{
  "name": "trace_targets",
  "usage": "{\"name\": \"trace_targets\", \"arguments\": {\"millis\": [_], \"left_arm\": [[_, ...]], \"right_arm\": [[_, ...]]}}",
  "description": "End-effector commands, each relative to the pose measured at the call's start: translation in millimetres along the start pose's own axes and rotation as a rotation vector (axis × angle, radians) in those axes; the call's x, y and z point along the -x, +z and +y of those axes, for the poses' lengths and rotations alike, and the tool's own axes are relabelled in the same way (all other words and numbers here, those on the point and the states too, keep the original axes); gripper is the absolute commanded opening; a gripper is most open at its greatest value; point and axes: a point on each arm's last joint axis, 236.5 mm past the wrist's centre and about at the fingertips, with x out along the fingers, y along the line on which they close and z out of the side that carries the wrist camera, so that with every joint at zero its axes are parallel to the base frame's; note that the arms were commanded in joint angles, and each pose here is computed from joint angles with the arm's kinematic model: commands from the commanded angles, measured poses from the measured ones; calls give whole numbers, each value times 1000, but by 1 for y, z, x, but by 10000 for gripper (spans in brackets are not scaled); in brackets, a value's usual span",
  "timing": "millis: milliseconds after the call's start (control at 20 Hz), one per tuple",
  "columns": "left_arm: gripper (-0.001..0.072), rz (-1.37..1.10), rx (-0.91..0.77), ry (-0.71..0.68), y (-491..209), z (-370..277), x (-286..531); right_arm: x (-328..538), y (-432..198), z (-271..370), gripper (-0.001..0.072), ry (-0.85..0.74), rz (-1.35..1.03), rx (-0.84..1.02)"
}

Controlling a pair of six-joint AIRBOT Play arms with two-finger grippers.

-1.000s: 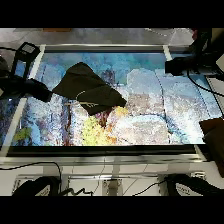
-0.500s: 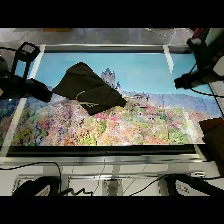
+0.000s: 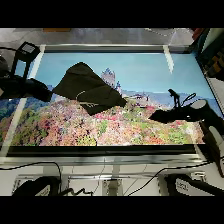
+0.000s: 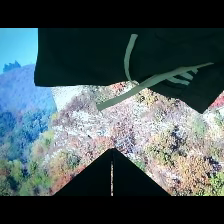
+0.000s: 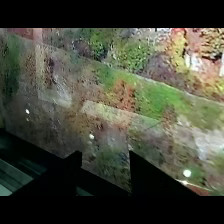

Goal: Fold the clothes and pants, and hang the long-sleeved shirts on hangers.

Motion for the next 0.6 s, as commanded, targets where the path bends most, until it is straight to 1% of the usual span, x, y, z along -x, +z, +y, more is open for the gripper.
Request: {"name": "trace_targets", "arguments": {"millis": [0, 150, 200, 250, 350, 550], "left_arm": [[3, -3, 0, 1, 1, 0, 0], [3, -3, 0, 1, 1, 0, 0], [3, -3, 0, 1, 1, 0, 0], [3, -3, 0, 1, 1, 0, 0], [3, -3, 0, 1, 1, 0, 0], [3, -3, 0, 1, 1, 0, 0]], "right_arm": [[-44, 23, 19, 357, 58, -145, -144], [-67, 48, 44, 364, 135, -169, -194], [-73, 54, 49, 417, 160, -149, -200], [-79, 58, 54, 420, 187, -119, -200], [-90, 66, 59, 496, 219, -68, -182], [-108, 89, 54, 495, 240, -44, -181]]}}
